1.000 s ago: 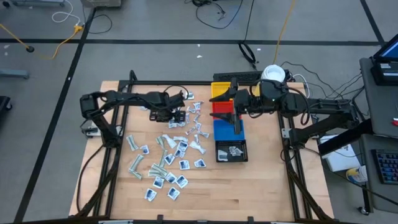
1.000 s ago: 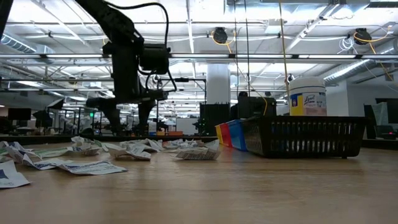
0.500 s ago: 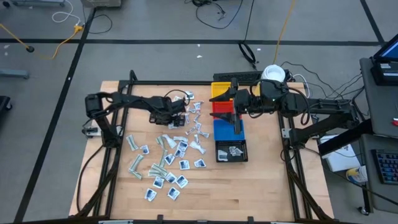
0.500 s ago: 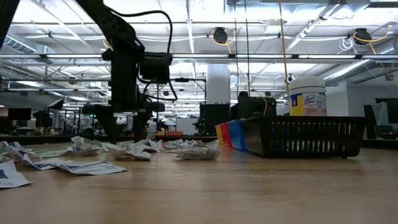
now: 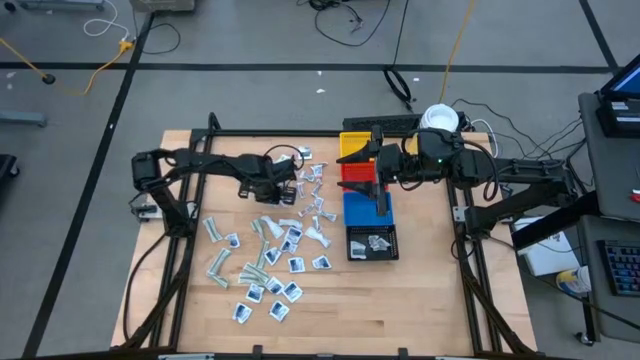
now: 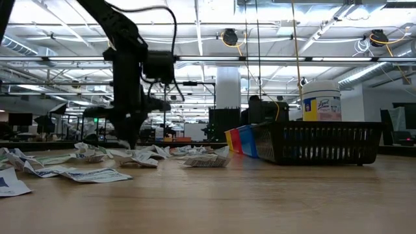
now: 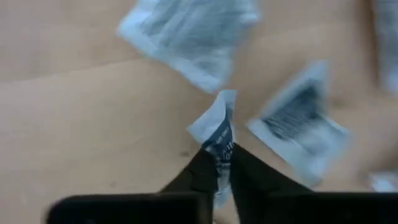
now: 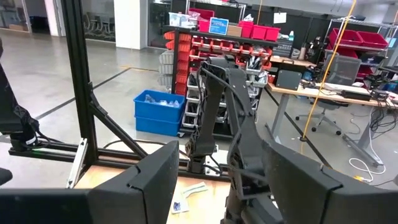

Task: Pick & Place First Aid Supplies
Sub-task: Put the black towelette pack into the black bin

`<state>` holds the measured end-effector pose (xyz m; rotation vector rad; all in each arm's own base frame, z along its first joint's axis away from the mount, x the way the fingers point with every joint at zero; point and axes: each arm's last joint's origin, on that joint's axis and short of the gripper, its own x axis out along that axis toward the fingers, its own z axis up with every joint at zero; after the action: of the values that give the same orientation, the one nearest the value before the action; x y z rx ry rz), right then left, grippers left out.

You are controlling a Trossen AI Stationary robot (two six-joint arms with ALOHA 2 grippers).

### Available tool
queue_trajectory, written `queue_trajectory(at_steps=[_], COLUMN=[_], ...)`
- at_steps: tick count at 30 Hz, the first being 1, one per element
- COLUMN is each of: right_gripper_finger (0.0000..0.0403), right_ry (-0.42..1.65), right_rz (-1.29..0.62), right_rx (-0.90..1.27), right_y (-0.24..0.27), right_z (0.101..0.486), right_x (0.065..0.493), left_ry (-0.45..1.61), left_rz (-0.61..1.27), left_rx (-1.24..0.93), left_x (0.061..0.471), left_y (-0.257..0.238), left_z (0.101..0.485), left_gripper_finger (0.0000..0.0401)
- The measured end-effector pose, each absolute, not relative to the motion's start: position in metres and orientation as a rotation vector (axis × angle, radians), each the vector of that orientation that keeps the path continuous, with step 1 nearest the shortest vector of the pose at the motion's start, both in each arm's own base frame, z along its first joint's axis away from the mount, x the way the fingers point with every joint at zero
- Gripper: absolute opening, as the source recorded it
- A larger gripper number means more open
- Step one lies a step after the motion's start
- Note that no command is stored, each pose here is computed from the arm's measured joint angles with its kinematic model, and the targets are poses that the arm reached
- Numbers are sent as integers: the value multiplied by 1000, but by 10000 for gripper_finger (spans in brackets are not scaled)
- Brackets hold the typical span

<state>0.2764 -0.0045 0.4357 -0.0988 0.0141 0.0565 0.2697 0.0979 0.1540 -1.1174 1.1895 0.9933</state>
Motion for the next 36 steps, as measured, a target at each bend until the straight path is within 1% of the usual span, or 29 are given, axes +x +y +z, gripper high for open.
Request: queue_trajectory(at_steps=[2, 5, 8, 13, 16, 21, 27, 31, 36], right_gripper_finger=[221, 221, 221, 221, 221, 221, 221, 221, 221], right_ry=[14, 15, 15, 19, 28, 63, 98, 79, 39], right_rz=[56, 56, 56, 56, 56, 57, 52, 26, -41], right_rx=[-99, -92, -90, -90, -89, -62, 47, 131, 146], right_y=[-4, -4, -5, -5, -5, -5, -5, -5, -7], right_z=[436, 436, 436, 435, 434, 431, 428, 430, 433], right_x=[276, 276, 276, 276, 276, 276, 276, 276, 276], left_ry=[1166, 1108, 1013, 867, 761, 545, 295, 136, 72], left_rz=[945, 897, 774, 482, 363, 199, 80, 61, 71], left_rx=[-1112, -1094, -1039, -891, -797, -561, -312, -191, -137], left_x=[265, 258, 252, 243, 236, 223, 206, 200, 207], left_y=[97, 97, 93, 83, 77, 63, 47, 38, 33], left_z=[169, 189, 216, 255, 277, 314, 352, 372, 393], left_gripper_finger=[14, 21, 13, 8, 8, 8, 8, 8, 8])
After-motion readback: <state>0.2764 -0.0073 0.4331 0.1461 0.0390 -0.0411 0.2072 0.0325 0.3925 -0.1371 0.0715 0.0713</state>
